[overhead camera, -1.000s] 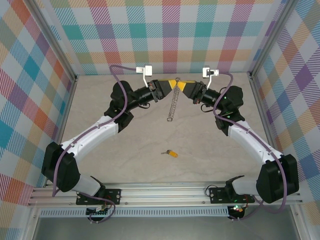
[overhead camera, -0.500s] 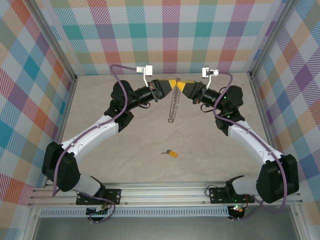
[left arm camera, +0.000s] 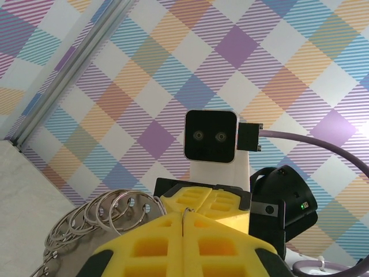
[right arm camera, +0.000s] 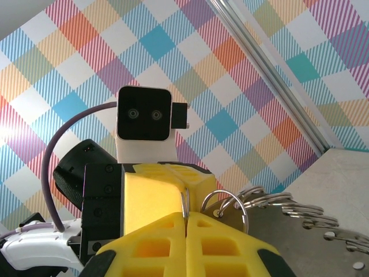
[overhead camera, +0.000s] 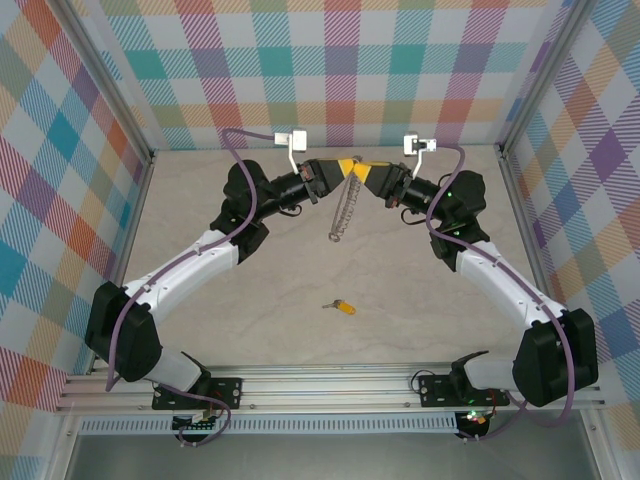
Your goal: Put the keys on the keyring
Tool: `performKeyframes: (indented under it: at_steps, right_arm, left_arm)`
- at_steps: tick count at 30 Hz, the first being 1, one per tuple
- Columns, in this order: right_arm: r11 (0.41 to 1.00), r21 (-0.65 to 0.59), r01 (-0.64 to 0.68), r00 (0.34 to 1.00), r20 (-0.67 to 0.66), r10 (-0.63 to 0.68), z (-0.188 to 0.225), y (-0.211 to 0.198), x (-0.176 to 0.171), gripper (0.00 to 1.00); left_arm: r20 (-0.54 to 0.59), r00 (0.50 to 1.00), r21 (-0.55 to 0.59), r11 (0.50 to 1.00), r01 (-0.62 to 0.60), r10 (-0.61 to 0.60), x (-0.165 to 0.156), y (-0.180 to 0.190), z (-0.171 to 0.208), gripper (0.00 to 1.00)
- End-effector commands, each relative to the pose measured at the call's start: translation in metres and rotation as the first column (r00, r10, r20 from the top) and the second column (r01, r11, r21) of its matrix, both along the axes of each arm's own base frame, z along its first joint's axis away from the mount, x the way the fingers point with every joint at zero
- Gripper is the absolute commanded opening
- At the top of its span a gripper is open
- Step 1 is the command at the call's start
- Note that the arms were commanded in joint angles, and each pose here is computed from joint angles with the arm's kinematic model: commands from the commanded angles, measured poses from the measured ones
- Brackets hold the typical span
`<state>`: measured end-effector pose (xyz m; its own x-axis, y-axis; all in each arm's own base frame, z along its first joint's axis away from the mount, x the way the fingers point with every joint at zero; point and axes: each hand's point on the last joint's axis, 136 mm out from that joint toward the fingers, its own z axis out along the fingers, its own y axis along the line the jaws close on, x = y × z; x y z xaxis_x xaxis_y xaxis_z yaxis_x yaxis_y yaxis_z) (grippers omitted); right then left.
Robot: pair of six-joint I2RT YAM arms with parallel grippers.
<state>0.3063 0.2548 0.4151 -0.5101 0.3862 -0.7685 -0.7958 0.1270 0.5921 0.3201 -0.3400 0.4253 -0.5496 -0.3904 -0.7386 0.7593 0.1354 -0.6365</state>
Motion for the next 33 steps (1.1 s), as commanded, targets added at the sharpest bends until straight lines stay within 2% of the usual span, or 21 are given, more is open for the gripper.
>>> performKeyframes:
  at_steps: [1,2,4,5,8,13,19,23,27,33]
  right_arm:
    - [1.000,-0.006,-0.009,0.996,0.084,0.010,0.020,0.001,-0.009,0.11]
    - [1.000,-0.022,0.015,0.997,0.078,-0.013,0.018,-0.001,-0.008,0.30]
    - [0.995,-0.067,0.078,0.996,0.054,-0.075,0.010,-0.010,-0.003,0.50]
    - [0.988,-0.089,0.123,0.992,0.043,-0.119,0.006,-0.017,0.000,0.58]
    - [0.964,-0.125,0.233,0.972,0.014,-0.233,-0.003,-0.042,0.009,0.72]
    - [0.923,-0.191,0.333,0.936,-0.049,-0.348,-0.028,-0.076,0.010,0.80]
    - [0.882,-0.273,0.384,0.904,-0.084,-0.419,-0.057,-0.090,0.003,0.89]
    - [0.860,-0.314,0.403,0.886,-0.102,-0.452,-0.072,-0.096,0.005,1.00]
    - [0.837,-0.336,0.431,0.863,-0.119,-0.492,-0.082,-0.102,0.010,1.00]
    - [0.814,-0.327,0.481,0.834,-0.116,-0.539,-0.085,-0.110,0.014,1.00]
  left_arm:
    - [0.056,0.998,0.012,0.999,0.033,-0.034,-0.012,-0.007,0.011,0.00]
    - [0.067,0.997,0.028,0.999,0.026,-0.027,-0.013,-0.006,0.010,0.00]
    - [0.104,0.994,0.059,0.998,0.011,-0.018,-0.015,-0.004,0.012,0.00]
    - [0.122,0.992,0.079,0.997,0.006,-0.015,-0.017,-0.004,0.012,0.00]
    - [0.195,0.981,0.123,0.992,-0.007,-0.017,-0.021,-0.002,0.015,0.00]
    - [0.301,0.953,0.175,0.984,-0.027,-0.027,-0.026,-0.002,0.016,0.00]
    - [0.392,0.920,0.195,0.979,-0.059,-0.023,-0.026,-0.002,0.015,0.00]
    - [0.453,0.891,0.180,0.982,-0.057,-0.031,-0.029,-0.004,0.017,0.00]
    - [0.526,0.850,0.148,0.987,-0.060,-0.028,-0.035,-0.002,0.020,0.00]
    - [0.567,0.824,0.134,0.987,-0.085,-0.006,-0.036,0.000,0.022,0.00]
